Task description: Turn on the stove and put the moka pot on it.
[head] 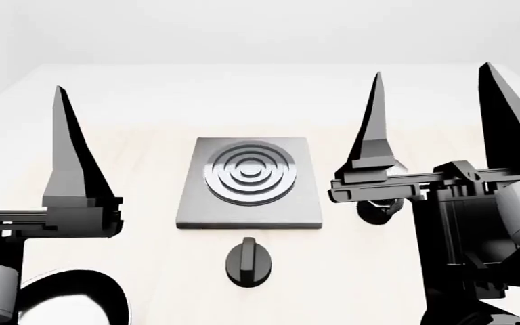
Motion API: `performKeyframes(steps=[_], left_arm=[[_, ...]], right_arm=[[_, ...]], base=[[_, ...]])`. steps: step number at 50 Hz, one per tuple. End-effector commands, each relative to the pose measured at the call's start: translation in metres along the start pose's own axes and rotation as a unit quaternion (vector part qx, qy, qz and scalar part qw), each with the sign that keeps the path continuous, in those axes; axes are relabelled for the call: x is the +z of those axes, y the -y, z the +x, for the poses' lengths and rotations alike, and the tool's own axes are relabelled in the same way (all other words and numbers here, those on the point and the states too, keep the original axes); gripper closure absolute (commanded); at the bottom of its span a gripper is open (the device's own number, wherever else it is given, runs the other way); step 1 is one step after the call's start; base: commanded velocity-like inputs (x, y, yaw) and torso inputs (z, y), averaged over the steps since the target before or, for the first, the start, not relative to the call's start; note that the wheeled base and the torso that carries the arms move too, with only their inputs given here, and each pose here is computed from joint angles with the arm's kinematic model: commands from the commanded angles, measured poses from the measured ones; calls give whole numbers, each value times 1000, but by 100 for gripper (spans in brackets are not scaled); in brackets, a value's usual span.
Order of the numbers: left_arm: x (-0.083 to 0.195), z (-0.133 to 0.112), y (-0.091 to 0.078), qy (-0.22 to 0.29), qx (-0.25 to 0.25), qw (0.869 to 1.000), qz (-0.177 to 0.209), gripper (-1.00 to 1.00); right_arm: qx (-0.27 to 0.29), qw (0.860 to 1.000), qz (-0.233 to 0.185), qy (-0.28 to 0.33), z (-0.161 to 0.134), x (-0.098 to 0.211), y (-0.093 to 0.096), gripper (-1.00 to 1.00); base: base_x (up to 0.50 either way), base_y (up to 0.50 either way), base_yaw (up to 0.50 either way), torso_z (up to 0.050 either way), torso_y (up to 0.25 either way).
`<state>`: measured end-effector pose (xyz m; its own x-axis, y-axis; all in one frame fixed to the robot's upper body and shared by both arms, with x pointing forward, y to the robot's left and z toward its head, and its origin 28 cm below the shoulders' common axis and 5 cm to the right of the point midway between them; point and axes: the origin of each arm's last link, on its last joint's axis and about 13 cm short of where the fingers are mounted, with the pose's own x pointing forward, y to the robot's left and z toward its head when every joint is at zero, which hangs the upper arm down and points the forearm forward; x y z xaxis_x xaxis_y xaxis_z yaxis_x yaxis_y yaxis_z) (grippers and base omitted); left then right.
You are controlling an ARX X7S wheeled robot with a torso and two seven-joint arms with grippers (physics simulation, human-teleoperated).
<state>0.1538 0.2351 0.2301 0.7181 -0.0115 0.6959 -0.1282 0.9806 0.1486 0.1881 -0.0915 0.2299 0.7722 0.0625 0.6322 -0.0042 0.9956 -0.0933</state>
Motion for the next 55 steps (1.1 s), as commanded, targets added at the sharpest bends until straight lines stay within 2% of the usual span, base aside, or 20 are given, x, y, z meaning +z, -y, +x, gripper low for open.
performKeyframes(steps=[1,20,28,36,37,39,43,45,47,48,54,55], left_arm=[[0,0,1,-1,-1,1000,-1,-100],[-10,-1,4,-21,-12,1000,-3,-100],[-41,0,15,-116,-67,990,-44,-100],[-69,-10,30,-209,-115,966,-96,-100],[-76,-14,33,-234,-127,958,-107,-100],[-83,-17,36,-257,-131,951,-114,-100],[-94,-24,40,-287,-138,939,-134,-100],[-100,-30,44,-310,-149,927,-149,-100],[-103,-34,47,-323,-155,922,-149,-100],[-105,-36,48,-331,-159,915,-166,-100],[-116,-45,53,-362,-164,901,-175,-100],[-115,-47,53,-369,-163,895,-190,-100]], right_arm=[[0,1000,1,1,0,1,0,-100],[0,1000,3,0,0,0,-1,-100],[3,1000,5,3,0,1,-1,-100],[3,1000,5,3,0,1,-2,-100],[2,1000,6,5,0,1,-2,-100],[2,1000,7,6,0,1,-2,-100],[2,1000,7,6,0,2,-2,-100],[2,1000,8,6,0,2,-2,-100],[2,1000,8,7,0,2,-2,-100],[2,1000,8,7,1,3,-2,-100],[2,1000,8,7,1,3,-2,-100],[2,1000,9,7,1,3,-2,-100]], base=[[199,0,0,0,0],[84,0,0,0,0],[0,0,0,0,0],[0,0,0,0,0],[0,0,0,0,0],[0,0,0,0,0],[0,0,0,0,0],[0,0,0,0,0],[0,0,0,0,0],[0,0,0,0,0],[0,0,0,0,0],[0,0,0,0,0]])
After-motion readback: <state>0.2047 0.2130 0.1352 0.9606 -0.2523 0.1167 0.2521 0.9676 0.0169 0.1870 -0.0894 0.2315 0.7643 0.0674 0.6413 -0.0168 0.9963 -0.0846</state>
